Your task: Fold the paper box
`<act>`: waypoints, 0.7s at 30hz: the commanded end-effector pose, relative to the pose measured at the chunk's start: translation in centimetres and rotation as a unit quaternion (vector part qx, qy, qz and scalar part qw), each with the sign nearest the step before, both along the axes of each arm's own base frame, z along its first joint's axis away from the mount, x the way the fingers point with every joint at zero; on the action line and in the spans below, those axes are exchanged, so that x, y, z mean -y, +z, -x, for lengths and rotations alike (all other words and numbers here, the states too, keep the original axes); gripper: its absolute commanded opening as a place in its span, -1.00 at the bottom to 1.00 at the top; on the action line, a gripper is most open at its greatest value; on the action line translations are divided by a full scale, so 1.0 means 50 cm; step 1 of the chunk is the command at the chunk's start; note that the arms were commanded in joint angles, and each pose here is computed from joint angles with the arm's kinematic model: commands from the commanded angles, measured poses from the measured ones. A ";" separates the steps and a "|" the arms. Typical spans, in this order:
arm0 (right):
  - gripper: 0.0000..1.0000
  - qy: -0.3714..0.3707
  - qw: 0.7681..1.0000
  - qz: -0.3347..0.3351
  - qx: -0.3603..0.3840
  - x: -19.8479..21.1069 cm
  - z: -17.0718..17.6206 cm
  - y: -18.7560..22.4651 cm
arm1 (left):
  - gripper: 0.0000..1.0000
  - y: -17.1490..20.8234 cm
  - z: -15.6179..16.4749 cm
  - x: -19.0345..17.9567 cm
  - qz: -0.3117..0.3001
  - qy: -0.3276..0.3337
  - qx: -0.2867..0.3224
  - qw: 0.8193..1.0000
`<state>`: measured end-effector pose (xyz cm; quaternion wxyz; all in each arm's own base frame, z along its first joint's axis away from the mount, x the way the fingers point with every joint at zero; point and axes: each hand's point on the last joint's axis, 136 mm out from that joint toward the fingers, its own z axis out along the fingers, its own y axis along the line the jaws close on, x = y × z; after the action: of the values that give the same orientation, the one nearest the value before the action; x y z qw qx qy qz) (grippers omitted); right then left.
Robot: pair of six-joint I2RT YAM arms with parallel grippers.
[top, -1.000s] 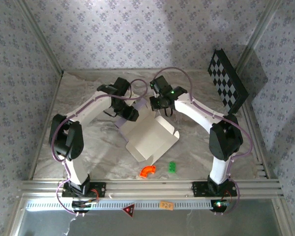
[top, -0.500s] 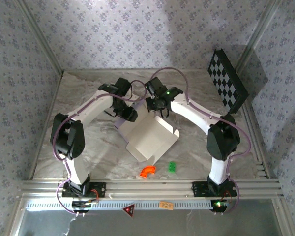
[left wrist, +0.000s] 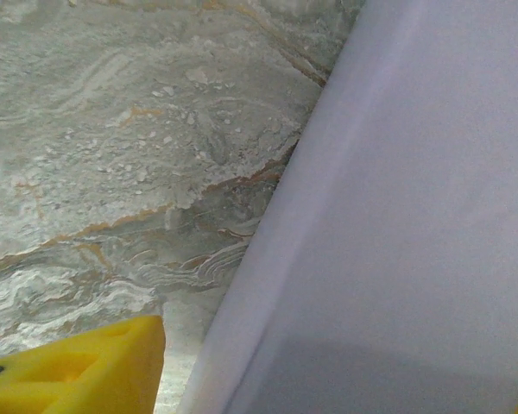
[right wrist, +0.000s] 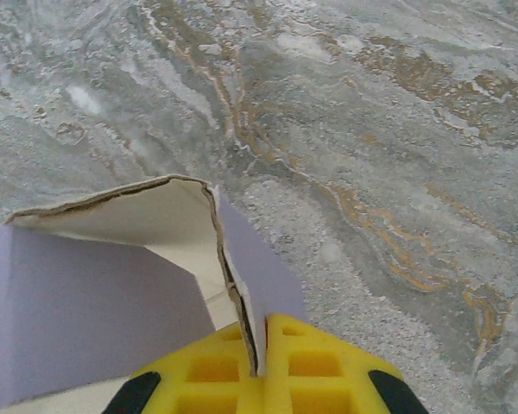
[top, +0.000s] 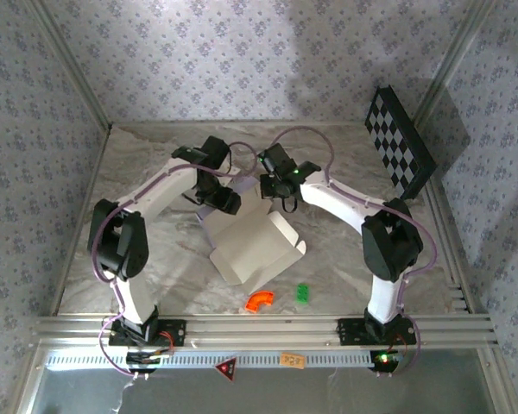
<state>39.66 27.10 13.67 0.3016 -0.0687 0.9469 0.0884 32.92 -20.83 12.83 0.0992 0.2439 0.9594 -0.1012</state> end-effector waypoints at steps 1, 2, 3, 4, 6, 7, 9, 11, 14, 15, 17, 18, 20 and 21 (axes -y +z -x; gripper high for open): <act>-1.00 -0.055 0.998 -0.001 0.028 0.060 -0.022 0.029 | 0.33 0.120 0.002 -0.015 0.014 0.021 0.061 0.998; -1.00 -0.062 0.998 -0.004 0.031 0.067 -0.025 0.030 | 0.34 0.135 0.004 -0.011 0.021 0.022 0.070 0.997; -1.00 -0.071 0.997 -0.009 0.034 0.077 -0.029 0.032 | 0.34 0.151 0.005 -0.006 0.028 0.024 0.079 0.996; -1.00 -0.081 0.996 -0.012 0.037 0.088 -0.033 0.032 | 0.35 0.165 0.009 -0.001 0.036 0.025 0.088 0.995; -1.00 -0.100 0.994 -0.020 0.041 0.108 -0.040 0.035 | 0.37 0.184 0.015 0.011 0.048 0.026 0.100 0.994; -1.00 -0.109 0.993 -0.024 0.044 0.117 -0.042 0.036 | 0.36 0.191 0.019 0.016 0.051 0.026 0.105 0.993; -1.00 -0.126 0.990 -0.038 0.050 0.131 -0.047 0.039 | 0.36 0.197 0.026 0.026 0.053 0.027 0.110 0.992; -1.00 -0.139 0.988 -0.054 0.050 0.140 -0.047 0.039 | 0.34 0.199 0.033 0.043 0.059 0.028 0.114 0.991; -1.00 -0.159 0.982 -0.080 0.056 0.151 -0.049 0.043 | 0.23 0.190 0.046 0.091 0.097 0.030 0.114 0.988; -1.00 -0.164 0.981 -0.091 0.054 0.150 -0.048 0.043 | 0.16 0.182 0.050 0.112 0.120 0.033 0.111 0.986; -1.00 -0.170 0.977 -0.122 0.046 0.148 -0.046 0.040 | 0.01 0.158 0.053 0.146 0.165 0.049 0.098 0.980; -1.00 -0.176 0.974 -0.138 0.042 0.149 -0.045 0.039 | -0.07 0.146 0.049 0.165 0.191 0.058 0.095 0.975; -1.00 -0.180 0.969 -0.165 0.033 0.151 -0.038 0.032 | -0.21 0.112 0.048 0.190 0.222 0.081 0.079 0.968; -1.00 -0.180 0.968 -0.174 0.034 0.152 -0.037 0.034 | -0.26 0.093 0.048 0.201 0.236 0.088 0.070 0.965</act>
<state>41.28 19.21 13.64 0.3402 0.1170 0.9230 0.1369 29.31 -27.89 16.73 0.2056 0.1856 0.9363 -0.2159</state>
